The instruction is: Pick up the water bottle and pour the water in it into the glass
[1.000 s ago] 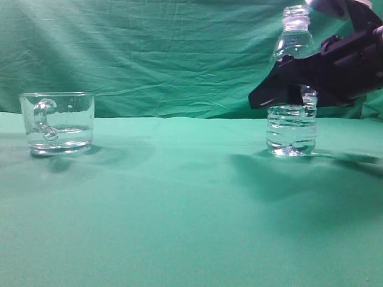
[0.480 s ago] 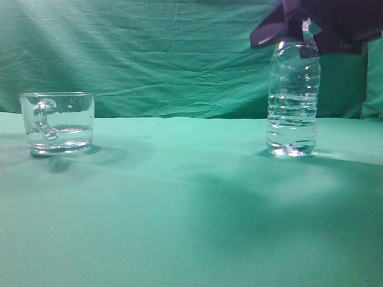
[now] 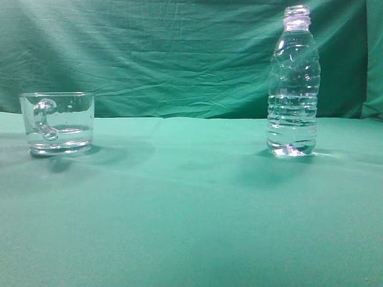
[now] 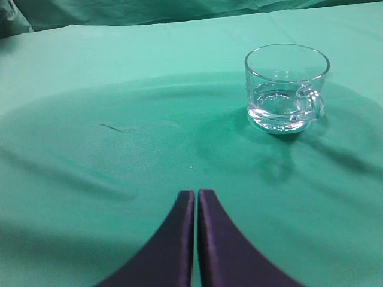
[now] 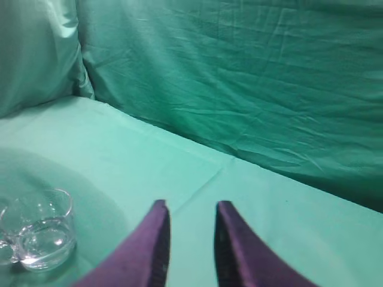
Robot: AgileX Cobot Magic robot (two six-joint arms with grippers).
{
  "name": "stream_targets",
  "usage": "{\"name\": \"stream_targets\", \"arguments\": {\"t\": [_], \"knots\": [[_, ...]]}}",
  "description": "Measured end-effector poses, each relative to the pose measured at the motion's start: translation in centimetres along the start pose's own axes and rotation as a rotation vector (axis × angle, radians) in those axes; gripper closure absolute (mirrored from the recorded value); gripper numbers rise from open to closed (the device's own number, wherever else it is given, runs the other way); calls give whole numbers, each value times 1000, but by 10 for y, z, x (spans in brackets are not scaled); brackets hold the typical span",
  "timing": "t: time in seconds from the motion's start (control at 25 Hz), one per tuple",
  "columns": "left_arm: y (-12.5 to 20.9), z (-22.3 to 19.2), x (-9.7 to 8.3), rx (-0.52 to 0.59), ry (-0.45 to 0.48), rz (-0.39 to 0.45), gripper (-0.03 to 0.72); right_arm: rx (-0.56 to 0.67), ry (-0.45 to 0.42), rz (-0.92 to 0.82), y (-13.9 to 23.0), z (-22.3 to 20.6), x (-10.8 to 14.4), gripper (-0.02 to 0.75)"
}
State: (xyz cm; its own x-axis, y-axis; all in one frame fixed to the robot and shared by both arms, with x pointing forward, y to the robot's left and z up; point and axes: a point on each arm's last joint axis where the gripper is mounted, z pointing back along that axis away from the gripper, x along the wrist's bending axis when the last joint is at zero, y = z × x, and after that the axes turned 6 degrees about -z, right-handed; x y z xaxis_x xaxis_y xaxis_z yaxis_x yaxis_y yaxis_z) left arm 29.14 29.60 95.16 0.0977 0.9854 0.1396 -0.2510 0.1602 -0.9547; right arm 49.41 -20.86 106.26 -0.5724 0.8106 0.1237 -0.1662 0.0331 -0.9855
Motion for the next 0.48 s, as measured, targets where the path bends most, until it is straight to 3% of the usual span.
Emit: {"name": "stream_targets", "arguments": {"t": [0.08, 0.2, 0.48], "knots": [[0, 0, 0, 0, 0, 0, 688, -11, 9, -5, -12, 14, 6, 636], [0, 0, 0, 0, 0, 0, 688, -50, -9, -23, -28, 33, 17, 738], [0, 0, 0, 0, 0, 0, 688, -108, -83, 91, -52, 77, 45, 738]]}}
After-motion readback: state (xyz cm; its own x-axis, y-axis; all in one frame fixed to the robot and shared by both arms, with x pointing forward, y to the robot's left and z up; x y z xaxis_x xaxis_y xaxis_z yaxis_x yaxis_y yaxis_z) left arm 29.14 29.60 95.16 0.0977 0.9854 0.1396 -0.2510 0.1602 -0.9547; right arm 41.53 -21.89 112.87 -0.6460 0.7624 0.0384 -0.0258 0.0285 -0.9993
